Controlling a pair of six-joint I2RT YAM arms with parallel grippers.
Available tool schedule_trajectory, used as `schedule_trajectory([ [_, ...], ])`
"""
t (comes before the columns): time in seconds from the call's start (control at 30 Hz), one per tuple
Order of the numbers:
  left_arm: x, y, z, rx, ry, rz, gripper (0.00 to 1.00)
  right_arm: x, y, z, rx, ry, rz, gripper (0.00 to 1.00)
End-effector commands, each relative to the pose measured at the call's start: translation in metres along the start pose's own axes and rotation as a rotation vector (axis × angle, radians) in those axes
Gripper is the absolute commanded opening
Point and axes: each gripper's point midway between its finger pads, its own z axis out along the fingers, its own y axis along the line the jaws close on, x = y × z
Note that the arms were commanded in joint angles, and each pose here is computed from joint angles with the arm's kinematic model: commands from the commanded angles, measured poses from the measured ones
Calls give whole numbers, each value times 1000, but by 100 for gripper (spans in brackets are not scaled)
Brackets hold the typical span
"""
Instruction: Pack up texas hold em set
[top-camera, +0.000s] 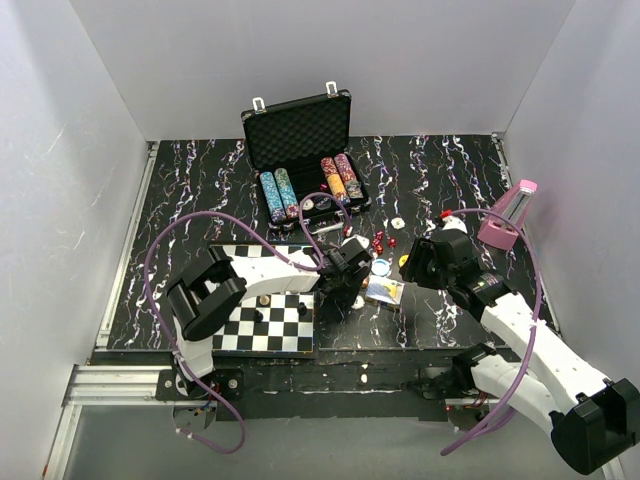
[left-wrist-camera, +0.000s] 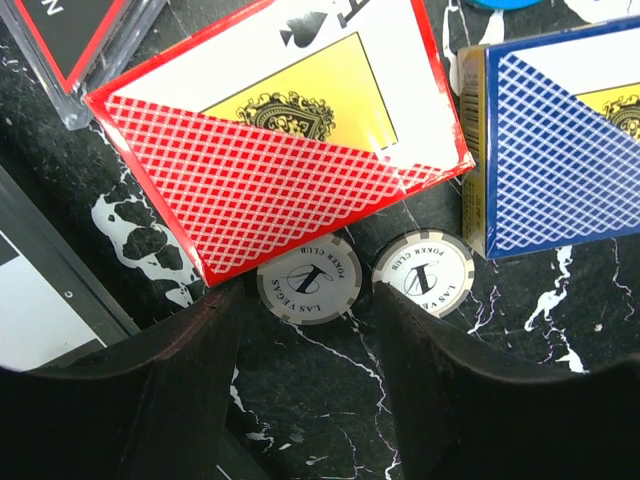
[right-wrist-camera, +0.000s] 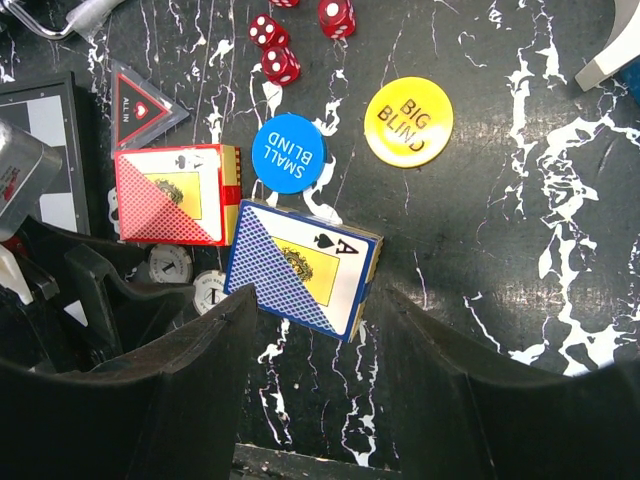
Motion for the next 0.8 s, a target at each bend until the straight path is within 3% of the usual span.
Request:
schedule_trajectory([
  [0.0,-8,0,1,12,-19,-8,53,0,-1,-3,-4,-7,12,59],
  [0.57,5,22,7,-75,-2,20,45,6,-4,-2,4,7,19,59],
  [0.77,12,11,12,-8,19,31,40,5,-2,-1,-2,10,20,59],
])
